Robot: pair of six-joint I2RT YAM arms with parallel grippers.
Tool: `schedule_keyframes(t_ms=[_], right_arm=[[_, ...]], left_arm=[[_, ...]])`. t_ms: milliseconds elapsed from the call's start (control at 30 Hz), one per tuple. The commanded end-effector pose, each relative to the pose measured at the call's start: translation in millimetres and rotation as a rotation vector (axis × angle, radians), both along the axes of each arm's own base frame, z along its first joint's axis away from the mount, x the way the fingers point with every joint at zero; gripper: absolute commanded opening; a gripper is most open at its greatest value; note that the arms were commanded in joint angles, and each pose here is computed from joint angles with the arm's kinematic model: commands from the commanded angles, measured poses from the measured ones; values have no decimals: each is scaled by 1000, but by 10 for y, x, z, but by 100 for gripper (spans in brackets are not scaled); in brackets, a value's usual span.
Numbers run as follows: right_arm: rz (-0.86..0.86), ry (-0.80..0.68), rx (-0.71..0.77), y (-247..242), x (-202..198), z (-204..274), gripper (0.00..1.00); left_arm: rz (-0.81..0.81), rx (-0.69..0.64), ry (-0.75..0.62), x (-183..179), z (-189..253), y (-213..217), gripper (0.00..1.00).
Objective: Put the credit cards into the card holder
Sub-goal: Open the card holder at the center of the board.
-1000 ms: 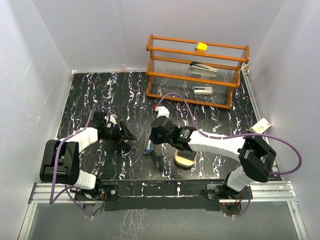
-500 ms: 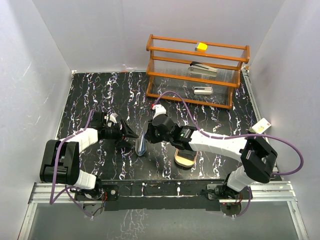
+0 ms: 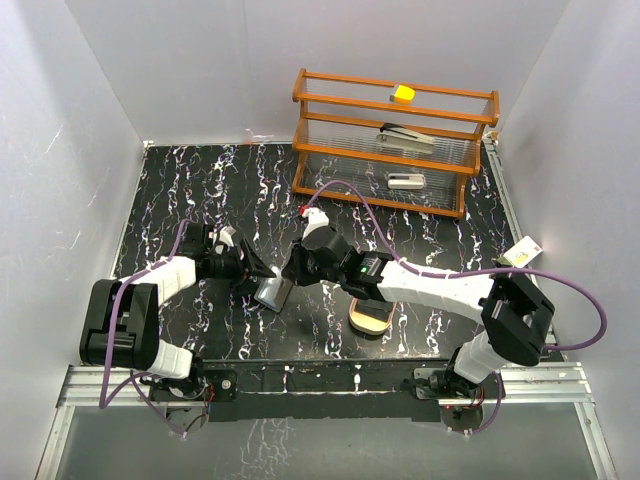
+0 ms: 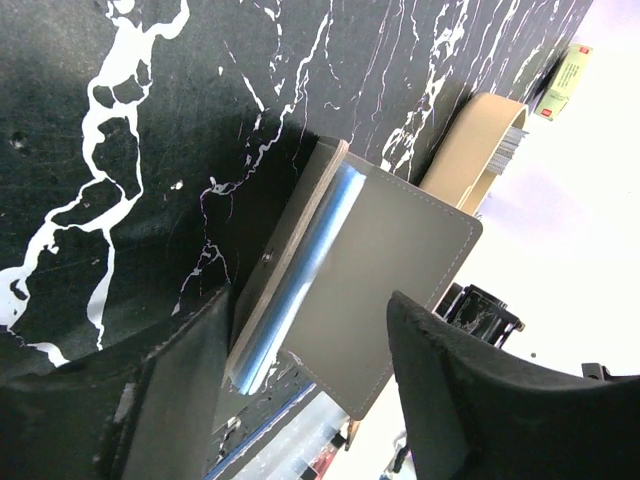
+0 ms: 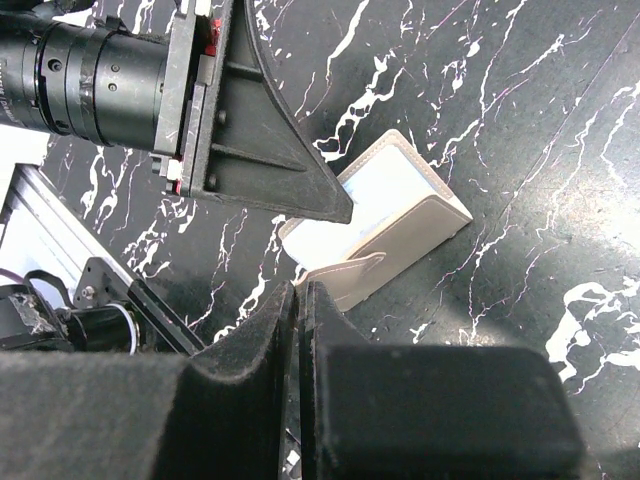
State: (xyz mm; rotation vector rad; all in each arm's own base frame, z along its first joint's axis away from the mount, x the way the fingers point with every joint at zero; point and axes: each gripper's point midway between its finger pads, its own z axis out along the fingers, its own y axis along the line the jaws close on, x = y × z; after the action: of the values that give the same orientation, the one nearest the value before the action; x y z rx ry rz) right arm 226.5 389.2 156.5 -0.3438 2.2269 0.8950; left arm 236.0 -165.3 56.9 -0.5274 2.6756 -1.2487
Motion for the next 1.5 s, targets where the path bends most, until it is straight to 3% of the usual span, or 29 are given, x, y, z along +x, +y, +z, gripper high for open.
schedule_keyframes(t_ms=[0, 133, 500, 767, 1200, 1467], right_arm=[[-20, -44, 82, 75, 76, 280, 0], [-54, -45, 27, -55, 98, 168, 0], [-147, -29, -155, -491, 155, -285, 0], [-210, 23, -219, -583, 189, -98, 29], [-96, 18, 28, -51, 168, 689, 39], [-10, 32, 101, 335, 171, 713, 41]], left_arm=[[-20, -2, 25, -97, -21, -5, 57], [-18, 15, 20, -91, -26, 15, 54], [-14, -25, -10, -100, 34, -26, 0], [15, -34, -127, 16, 237, -28, 0], [21, 19, -209, 90, 363, 2, 0], [7, 85, -205, 73, 283, 11, 0]])
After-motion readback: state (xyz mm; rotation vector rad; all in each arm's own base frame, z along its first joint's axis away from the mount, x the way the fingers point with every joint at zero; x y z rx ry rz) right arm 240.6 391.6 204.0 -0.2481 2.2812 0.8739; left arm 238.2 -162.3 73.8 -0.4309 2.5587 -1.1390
